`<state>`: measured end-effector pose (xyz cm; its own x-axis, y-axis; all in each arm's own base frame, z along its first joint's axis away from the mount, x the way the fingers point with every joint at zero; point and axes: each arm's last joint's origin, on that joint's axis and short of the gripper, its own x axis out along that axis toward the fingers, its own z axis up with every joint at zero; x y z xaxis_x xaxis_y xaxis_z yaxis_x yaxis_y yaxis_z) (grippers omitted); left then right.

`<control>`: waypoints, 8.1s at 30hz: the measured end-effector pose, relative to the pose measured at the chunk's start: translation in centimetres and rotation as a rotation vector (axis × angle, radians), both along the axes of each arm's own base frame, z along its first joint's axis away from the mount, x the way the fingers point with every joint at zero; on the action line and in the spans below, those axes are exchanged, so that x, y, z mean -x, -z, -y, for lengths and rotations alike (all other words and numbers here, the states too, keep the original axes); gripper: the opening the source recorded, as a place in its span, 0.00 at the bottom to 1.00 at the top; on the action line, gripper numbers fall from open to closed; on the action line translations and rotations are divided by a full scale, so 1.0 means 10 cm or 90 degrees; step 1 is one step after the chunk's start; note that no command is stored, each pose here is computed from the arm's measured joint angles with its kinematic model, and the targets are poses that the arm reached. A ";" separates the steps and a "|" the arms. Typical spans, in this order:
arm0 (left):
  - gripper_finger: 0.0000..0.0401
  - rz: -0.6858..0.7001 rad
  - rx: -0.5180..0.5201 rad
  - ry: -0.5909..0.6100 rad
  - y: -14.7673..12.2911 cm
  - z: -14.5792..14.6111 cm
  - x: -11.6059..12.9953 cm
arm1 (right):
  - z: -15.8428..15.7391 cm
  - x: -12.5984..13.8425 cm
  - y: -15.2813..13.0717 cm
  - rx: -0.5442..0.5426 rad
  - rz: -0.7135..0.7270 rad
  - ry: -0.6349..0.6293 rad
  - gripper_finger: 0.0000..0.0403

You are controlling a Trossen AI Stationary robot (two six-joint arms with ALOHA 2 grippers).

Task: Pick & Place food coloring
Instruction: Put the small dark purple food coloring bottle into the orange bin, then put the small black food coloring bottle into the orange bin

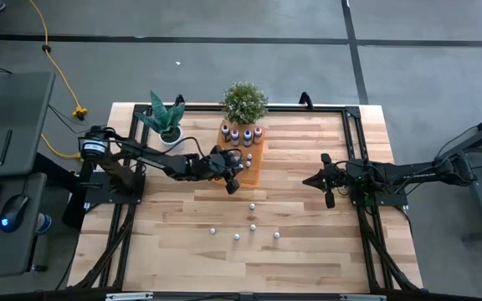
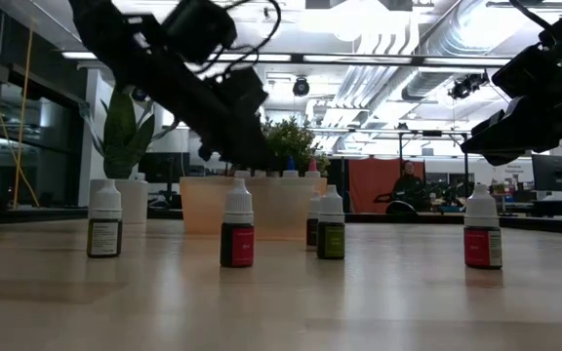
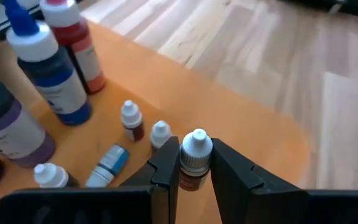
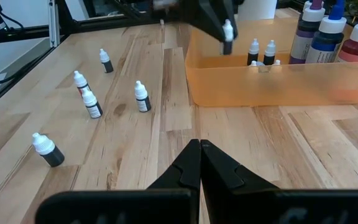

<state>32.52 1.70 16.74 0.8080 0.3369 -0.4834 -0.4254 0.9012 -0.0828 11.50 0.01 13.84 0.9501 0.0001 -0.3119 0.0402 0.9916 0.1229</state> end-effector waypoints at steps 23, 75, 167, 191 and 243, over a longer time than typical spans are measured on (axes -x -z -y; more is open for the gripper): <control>0.17 -0.003 -0.006 -0.061 0.23 -0.30 -0.07 | 0.00 0.00 0.00 0.000 0.000 0.000 0.00; 0.30 -0.016 -0.008 -0.042 0.35 -0.29 -0.11 | 0.00 0.00 0.00 0.000 0.000 0.000 0.00; 0.30 -0.478 0.137 0.233 -0.50 1.66 0.23 | 0.00 0.00 0.00 -0.001 0.002 -0.002 0.00; 0.30 -0.519 0.097 0.271 -0.27 1.70 0.15 | 0.00 0.00 0.00 -0.001 -0.001 -0.003 0.00; 0.59 -0.587 0.101 0.279 -0.22 1.69 -0.07 | 0.00 0.00 0.00 -0.001 0.000 -0.002 0.00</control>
